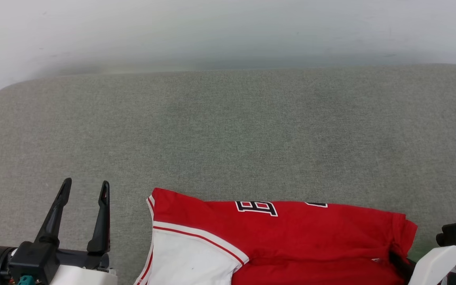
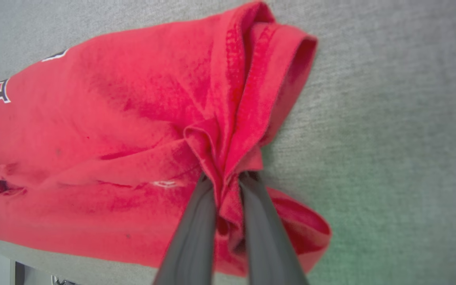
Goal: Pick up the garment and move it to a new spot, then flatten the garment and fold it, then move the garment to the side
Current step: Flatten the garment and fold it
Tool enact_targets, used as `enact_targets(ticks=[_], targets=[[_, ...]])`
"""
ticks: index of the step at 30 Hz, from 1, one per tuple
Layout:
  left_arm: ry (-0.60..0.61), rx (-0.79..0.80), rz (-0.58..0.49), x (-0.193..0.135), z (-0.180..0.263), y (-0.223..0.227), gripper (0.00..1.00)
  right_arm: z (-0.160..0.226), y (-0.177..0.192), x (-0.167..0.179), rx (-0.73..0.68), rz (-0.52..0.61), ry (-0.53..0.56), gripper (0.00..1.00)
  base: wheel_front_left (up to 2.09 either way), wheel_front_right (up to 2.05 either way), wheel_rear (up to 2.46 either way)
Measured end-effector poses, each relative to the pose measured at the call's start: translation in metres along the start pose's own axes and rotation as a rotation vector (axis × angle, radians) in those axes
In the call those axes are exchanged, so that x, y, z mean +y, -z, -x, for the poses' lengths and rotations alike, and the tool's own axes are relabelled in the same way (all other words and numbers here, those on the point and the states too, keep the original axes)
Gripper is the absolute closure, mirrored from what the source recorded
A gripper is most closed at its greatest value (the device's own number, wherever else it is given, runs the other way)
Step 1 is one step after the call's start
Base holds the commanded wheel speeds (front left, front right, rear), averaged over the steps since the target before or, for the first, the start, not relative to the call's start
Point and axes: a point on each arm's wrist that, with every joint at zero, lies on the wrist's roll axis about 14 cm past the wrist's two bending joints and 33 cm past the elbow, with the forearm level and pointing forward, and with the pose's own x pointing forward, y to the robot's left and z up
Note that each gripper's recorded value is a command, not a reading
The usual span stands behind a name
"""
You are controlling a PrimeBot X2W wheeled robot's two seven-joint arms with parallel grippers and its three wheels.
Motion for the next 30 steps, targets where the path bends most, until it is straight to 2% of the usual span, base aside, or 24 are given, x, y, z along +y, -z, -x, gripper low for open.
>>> enact_targets(ticks=[6,14,17,24,30], targets=[[0.014,-0.003,0.004,-0.005,-0.001,0.000,0.00,0.009,-0.014,-0.020,-0.070,0.004,0.048,1.00,0.00,0.00,0.00],[0.035,0.001,0.016,-0.012,-0.002,0.002,0.00,0.044,-0.041,-0.086,-0.157,0.023,0.217,1.00,0.00,0.00,0.00],[0.038,-0.002,0.018,-0.013,-0.003,0.001,0.00,0.056,-0.050,-0.099,-0.187,0.035,0.256,1.00,0.00,0.00,0.00],[0.044,-0.003,0.029,-0.016,0.000,0.001,0.00,0.071,-0.069,-0.084,-0.252,0.083,0.219,1.00,0.00,0.00,0.00],[0.057,-0.005,0.038,-0.021,0.004,-0.001,0.00,0.072,-0.071,-0.041,-0.260,0.133,0.117,1.00,0.00,0.00,0.00]])
